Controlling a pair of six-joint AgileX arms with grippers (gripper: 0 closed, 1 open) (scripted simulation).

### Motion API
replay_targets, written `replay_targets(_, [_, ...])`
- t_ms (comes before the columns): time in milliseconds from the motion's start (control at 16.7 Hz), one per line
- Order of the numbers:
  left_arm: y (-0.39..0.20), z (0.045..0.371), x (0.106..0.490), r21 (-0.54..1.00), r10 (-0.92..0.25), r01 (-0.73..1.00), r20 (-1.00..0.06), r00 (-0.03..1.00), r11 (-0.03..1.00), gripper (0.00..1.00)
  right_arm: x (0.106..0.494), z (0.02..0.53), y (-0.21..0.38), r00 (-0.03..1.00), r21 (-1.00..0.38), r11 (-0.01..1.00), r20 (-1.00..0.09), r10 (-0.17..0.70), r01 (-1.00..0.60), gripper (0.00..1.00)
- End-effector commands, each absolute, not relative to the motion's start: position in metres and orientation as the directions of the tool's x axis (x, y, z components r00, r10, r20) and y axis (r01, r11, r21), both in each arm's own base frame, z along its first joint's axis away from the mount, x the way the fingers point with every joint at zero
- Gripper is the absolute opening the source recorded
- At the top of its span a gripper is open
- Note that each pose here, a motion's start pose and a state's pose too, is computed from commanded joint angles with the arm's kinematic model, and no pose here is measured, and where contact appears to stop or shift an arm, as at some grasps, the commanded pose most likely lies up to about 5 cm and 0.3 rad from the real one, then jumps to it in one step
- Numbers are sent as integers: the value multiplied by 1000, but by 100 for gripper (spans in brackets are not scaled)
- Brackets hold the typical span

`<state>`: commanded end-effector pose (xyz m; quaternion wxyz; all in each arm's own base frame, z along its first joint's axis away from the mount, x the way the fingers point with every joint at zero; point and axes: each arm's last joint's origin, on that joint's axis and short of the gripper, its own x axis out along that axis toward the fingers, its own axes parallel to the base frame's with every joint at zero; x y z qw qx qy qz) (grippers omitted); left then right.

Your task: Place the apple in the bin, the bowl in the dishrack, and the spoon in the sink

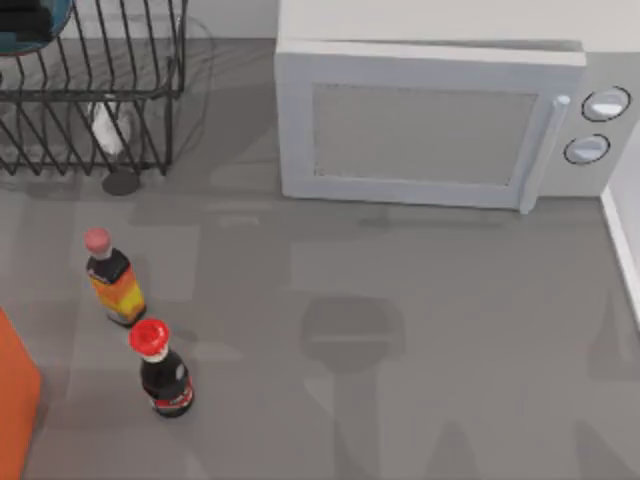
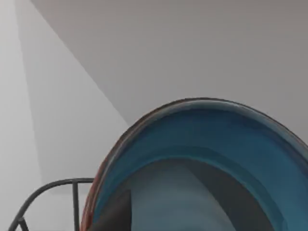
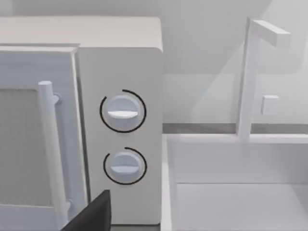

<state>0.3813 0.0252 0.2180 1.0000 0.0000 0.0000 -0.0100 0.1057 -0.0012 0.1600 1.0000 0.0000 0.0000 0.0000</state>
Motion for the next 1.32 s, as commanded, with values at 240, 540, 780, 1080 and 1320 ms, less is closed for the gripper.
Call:
replay_targets(240, [25,218,381,0,-20,20,0,1000,1000,100,106,160,-1,1000,0,1000,0,0,0,100])
replay_targets(540, [25,219,375,2,-19,19,-15,1000,1000,100,106,160,-1,1000,0,1000,0,0,0,100])
replay_targets(780, [20,232,339,5,-15,16,-50,999,1000,100,106,160,-1,1000,0,1000,0,0,0,100])
replay_targets(1080, [11,265,250,2,-8,8,-1,1000,1000,100,106,160,-1,1000,0,1000,0,0,0,100])
replay_targets(1320, [4,263,167,-6,-6,6,89,996,1000,100,106,160,-1,1000,0,1000,0,0,0,100])
